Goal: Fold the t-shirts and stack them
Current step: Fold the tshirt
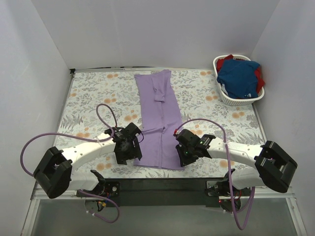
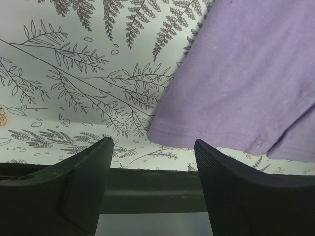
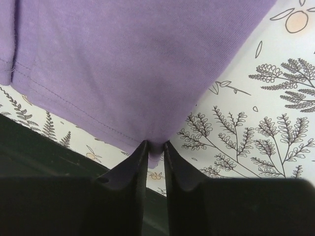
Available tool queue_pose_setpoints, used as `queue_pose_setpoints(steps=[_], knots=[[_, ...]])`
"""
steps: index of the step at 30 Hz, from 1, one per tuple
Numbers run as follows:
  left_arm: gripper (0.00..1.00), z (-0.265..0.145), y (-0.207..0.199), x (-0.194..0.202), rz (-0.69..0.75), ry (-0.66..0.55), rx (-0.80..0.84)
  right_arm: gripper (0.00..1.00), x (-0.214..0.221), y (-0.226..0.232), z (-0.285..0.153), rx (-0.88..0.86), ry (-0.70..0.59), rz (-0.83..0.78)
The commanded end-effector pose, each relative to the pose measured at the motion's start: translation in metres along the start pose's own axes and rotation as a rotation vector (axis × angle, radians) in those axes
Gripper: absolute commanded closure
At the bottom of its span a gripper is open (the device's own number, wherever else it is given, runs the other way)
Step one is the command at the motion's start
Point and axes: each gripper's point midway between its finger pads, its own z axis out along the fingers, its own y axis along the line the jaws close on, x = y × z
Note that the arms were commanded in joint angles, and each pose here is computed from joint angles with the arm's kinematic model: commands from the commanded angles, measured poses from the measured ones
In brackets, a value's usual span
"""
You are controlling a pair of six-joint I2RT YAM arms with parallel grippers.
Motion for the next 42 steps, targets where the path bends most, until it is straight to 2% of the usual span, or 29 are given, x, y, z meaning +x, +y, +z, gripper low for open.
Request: queue_pose_setpoints(steps=[1,4,8,12,15,34,36,38,40,42], knots=[[0.35,-0.003,-0.004,-0.003,-0.01,-0.023,-0.02,0.78,0.028,-0.009,0.008,0.015,0.101,0.004],[0.35,0.001,-0.005,0.001,0.0,-0.012,-0.035,0.8,0.031,-0.005,0.008,-0.001,0.117,-0.005],[0.38,0.004,-0.006,0.005,0.007,-0.006,-0.042,0.99,0.03,-0.006,0.007,0.006,0.119,-0.013],[0.45,0.002,-0.008,0.002,0.005,-0.027,-0.044,0.99,0.027,-0.009,0.003,0.026,0.101,-0.016],[0.6,0.002,-0.01,0.0,0.016,-0.033,-0.047,0.99,0.027,-0.01,0.0,0.027,0.096,-0.021],[0.66,0.021,-0.005,0.02,0.053,0.051,-0.091,0.99,0.031,-0.015,-0.001,0.04,0.092,-0.025],[0.78,0.021,-0.004,0.025,0.055,0.064,-0.09,0.99,0.03,-0.014,-0.001,0.039,0.091,-0.028],[0.85,0.022,-0.001,0.028,0.057,0.071,-0.096,0.99,0.03,-0.014,0.0,0.04,0.092,-0.028],[0.99,0.022,0.0,0.032,0.059,0.083,-0.096,0.99,0.032,-0.015,0.0,0.039,0.1,-0.03],[1.0,0.019,-0.002,0.035,0.057,0.099,-0.086,0.99,0.034,-0.013,-0.002,0.028,0.109,-0.032]])
